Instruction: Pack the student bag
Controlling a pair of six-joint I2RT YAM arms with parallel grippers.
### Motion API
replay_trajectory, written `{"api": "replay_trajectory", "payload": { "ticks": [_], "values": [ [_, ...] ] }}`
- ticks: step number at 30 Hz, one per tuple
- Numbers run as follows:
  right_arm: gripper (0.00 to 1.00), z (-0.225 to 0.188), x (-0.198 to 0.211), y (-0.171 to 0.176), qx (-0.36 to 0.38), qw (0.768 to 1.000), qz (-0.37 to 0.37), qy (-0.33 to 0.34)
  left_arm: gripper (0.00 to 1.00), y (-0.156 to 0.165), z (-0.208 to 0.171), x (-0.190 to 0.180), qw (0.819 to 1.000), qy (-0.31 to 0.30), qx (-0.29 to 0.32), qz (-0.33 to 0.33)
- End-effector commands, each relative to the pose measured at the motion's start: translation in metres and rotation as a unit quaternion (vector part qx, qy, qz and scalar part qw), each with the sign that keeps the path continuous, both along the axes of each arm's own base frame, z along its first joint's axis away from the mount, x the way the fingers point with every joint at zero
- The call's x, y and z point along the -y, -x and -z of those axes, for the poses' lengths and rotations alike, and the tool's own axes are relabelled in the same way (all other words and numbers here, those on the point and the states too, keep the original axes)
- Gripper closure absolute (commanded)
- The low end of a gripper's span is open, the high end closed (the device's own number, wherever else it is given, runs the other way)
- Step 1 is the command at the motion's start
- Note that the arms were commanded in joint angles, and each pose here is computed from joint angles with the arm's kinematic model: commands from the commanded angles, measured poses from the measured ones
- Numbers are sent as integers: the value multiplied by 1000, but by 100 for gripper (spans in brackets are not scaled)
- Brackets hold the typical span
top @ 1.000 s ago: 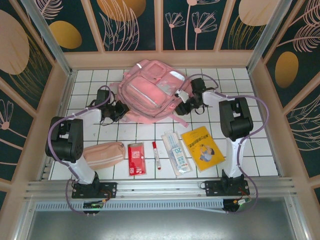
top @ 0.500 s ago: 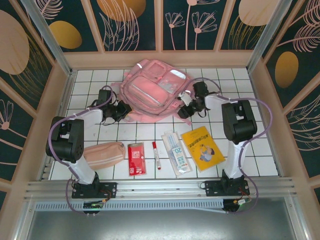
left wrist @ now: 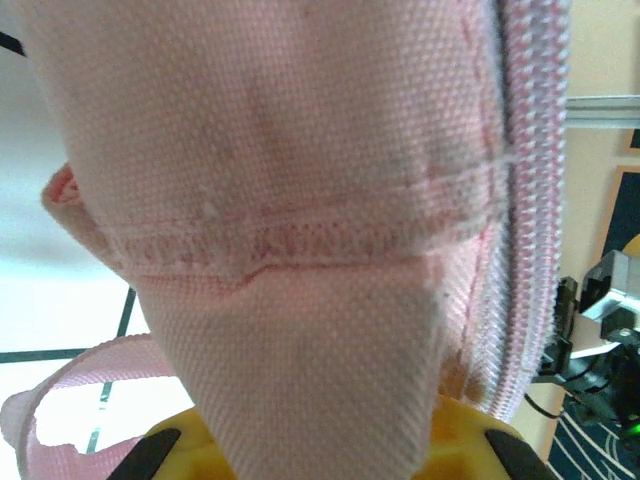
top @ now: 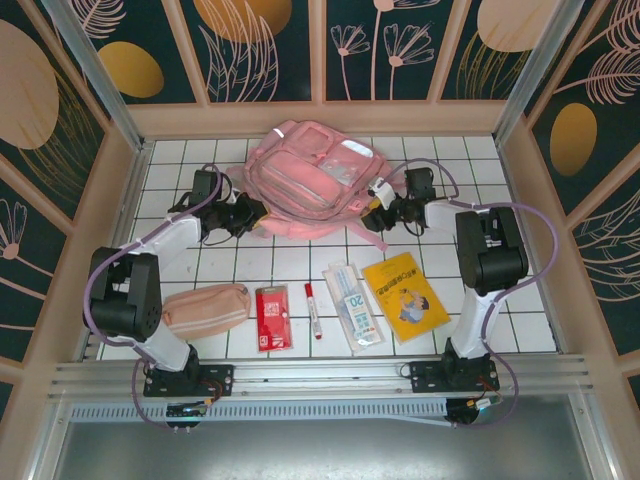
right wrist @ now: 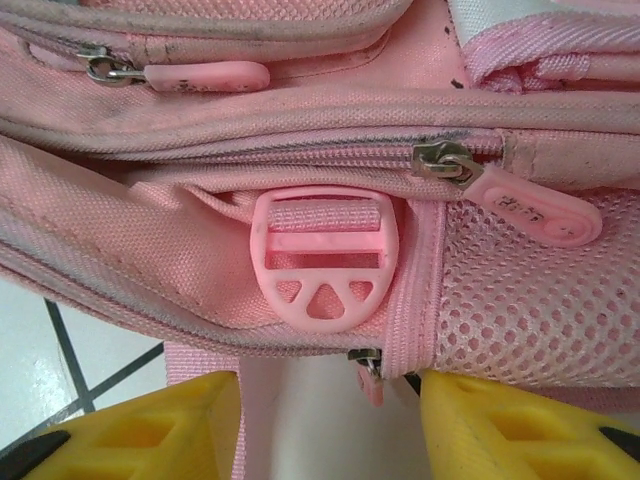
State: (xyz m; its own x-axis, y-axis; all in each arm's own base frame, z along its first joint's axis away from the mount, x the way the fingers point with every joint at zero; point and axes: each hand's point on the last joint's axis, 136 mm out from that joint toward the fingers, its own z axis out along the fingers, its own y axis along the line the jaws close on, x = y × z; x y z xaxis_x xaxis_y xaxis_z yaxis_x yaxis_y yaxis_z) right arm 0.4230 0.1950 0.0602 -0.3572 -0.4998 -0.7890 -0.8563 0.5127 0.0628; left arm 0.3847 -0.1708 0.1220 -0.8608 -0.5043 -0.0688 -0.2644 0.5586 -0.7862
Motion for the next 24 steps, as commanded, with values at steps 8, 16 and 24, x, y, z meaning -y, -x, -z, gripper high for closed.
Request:
{"api": "replay_trajectory", "payload": {
  "ticks": [8, 16, 24],
  "values": [
    [61, 15, 6, -12, 68, 997, -2, 27, 100, -7, -76, 18, 995, 70, 63, 22],
    [100, -13, -4, -2, 136, 990, -45, -14, 100, -6, -81, 18, 995, 76, 66, 21],
    [100, -14, -6, 18, 138, 985, -104, -3, 100, -11, -85, 22, 993, 86, 71, 24]
  ]
}}
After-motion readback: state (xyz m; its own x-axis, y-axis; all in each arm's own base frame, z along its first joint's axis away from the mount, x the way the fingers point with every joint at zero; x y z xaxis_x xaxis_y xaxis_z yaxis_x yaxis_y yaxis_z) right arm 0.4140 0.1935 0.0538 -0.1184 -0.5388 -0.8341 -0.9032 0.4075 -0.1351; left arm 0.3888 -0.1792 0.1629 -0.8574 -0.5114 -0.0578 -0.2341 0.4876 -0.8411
